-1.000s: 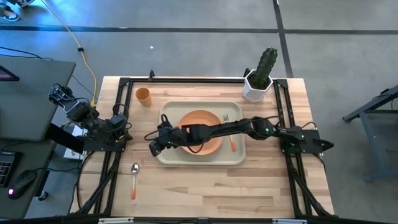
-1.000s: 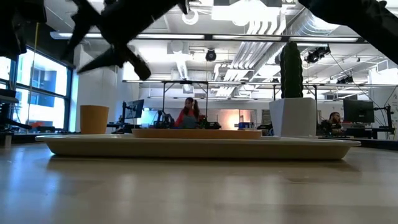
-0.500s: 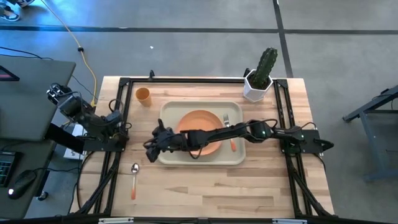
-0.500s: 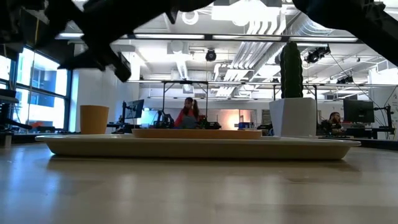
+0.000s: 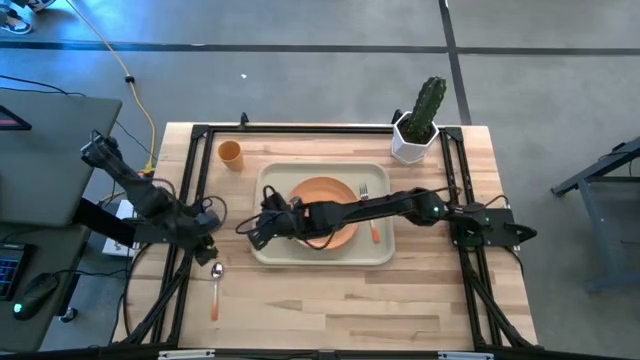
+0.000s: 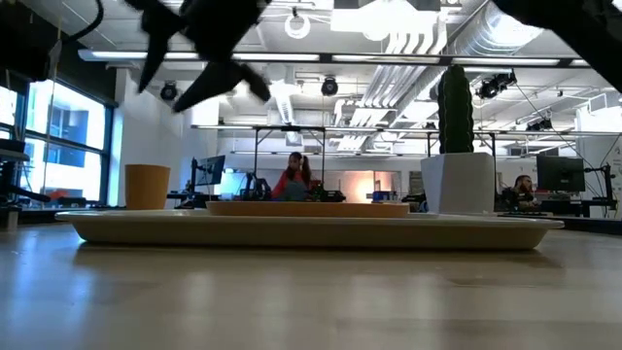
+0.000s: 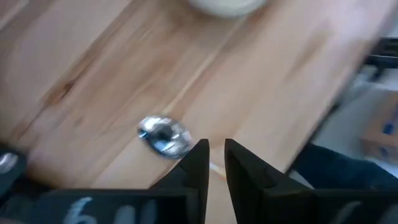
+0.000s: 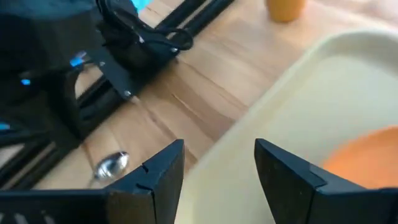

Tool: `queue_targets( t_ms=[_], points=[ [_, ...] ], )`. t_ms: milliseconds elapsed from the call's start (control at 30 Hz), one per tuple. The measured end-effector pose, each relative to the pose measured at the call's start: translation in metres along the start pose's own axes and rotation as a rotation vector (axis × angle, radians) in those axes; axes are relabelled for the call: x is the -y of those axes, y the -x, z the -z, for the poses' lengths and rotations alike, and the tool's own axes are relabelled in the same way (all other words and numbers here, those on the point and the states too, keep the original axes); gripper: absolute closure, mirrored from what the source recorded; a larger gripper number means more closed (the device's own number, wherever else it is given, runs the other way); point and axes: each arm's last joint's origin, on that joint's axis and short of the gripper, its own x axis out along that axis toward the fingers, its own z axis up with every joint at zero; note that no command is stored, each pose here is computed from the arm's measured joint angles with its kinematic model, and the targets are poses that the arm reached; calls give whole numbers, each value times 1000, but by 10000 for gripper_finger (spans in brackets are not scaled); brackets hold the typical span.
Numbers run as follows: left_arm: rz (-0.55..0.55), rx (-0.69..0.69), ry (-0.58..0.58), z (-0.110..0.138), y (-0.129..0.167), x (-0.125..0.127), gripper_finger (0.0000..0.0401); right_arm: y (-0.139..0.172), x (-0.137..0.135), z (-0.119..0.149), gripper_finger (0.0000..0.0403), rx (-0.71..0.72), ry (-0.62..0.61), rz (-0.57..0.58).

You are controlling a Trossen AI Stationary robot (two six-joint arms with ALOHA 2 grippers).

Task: Pick and place plate/cup/fork/spoon on tray
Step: Put the orange spoon on the white tray to the right of the orange fork

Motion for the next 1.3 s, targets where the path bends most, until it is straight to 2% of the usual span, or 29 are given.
queue_targets(
  t_ms=[167,300,433,567,633,767,833,900,1000,1200,1300],
  points=[
    [-104,13,115,5,-17,8,357,44,25,-21,215,-119,185,176],
    [-149,32,153,10,-34,18,357,68,51,-37,215,-218,257,302],
    [-166,46,201,11,-42,27,357,84,60,-42,215,-258,314,332],
    [-153,84,227,10,-41,40,357,76,67,-30,215,-306,343,315],
    [-136,90,195,9,-37,48,357,69,70,-19,215,-335,331,256],
    [-97,119,156,8,-28,64,357,63,74,3,215,-344,269,45],
    [-92,125,160,7,-25,70,357,69,77,12,215,-327,225,-31],
    [-131,128,174,8,-28,70,357,82,82,17,215,-292,170,-68],
    [-196,102,218,15,-39,70,357,109,97,24,215,-204,114,-54],
    [-387,-91,351,36,-65,68,357,159,146,42,215,-125,16,30],
    [-439,-90,391,42,-75,67,356,175,169,52,215,-96,-48,38]
  ],
)
